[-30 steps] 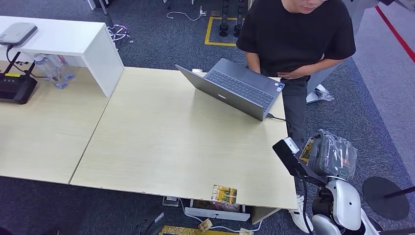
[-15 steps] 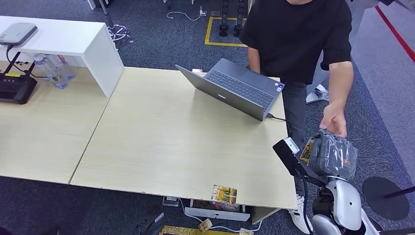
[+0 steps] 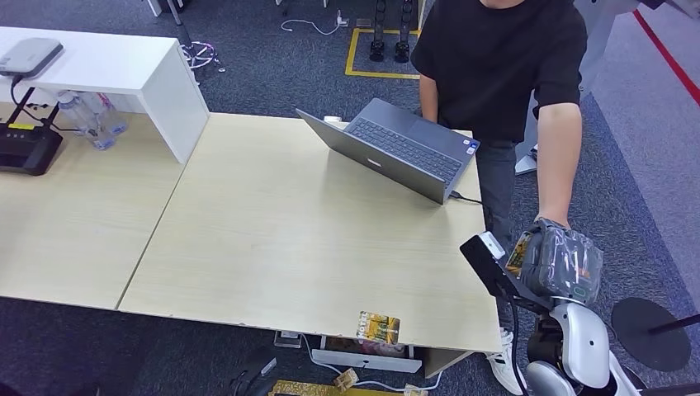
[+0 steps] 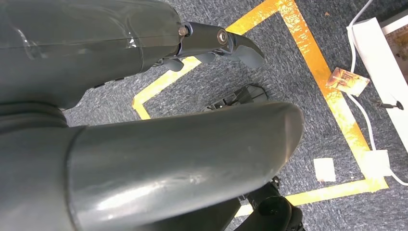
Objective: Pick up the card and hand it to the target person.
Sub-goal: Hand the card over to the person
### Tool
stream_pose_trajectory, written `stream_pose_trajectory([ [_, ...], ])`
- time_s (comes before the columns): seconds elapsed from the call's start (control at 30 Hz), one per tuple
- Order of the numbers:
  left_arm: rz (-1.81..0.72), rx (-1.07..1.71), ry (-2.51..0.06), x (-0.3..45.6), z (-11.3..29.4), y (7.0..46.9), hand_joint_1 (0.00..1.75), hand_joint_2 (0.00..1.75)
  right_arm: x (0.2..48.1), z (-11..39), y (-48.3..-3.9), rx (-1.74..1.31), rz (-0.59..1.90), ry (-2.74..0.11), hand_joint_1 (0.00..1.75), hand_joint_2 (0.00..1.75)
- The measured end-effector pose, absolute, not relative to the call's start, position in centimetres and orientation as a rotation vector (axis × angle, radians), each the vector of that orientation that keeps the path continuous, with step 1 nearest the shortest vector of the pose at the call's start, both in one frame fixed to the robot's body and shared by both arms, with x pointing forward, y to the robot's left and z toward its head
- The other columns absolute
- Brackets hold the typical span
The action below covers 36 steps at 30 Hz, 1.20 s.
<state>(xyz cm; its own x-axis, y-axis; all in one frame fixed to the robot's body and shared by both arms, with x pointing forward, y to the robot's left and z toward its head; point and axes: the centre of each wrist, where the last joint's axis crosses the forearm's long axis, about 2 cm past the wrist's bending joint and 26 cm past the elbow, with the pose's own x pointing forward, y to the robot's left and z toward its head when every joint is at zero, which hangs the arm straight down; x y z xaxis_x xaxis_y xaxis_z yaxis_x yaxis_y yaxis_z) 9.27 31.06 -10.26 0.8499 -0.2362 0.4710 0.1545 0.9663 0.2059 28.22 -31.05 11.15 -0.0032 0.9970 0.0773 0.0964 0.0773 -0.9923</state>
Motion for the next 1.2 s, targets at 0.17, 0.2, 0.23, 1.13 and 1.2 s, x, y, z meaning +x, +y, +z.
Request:
stream_pose_trajectory([
  [0.17,-0.207,0.162,-0.515,9.3,-10.3,31.1,0.00,0.00,28.2,11.2,-31.1,-1.223,1.105,-1.315,1.60,1.75],
  [0.2,-0.207,0.162,-0.515,9.3,-10.3,31.1,0.00,0.00,28.2,11.2,-31.1,-1.227,1.106,-1.316,1.56,1.75],
  [0.23,-0.207,0.161,-0.515,9.3,-10.3,31.1,0.00,0.00,28.2,11.2,-31.1,-1.238,1.109,-1.320,1.53,1.75],
  [1.13,-0.200,0.163,-0.512,9.2,-10.3,31.1,0.00,0.00,28.4,13.3,-37.5,-1.606,1.279,-1.114,0.00,1.75],
  [1.2,-0.199,0.163,-0.512,9.2,-10.3,31.1,0.00,0.00,28.3,13.2,-37.5,-1.603,1.280,-1.111,0.00,1.75],
])
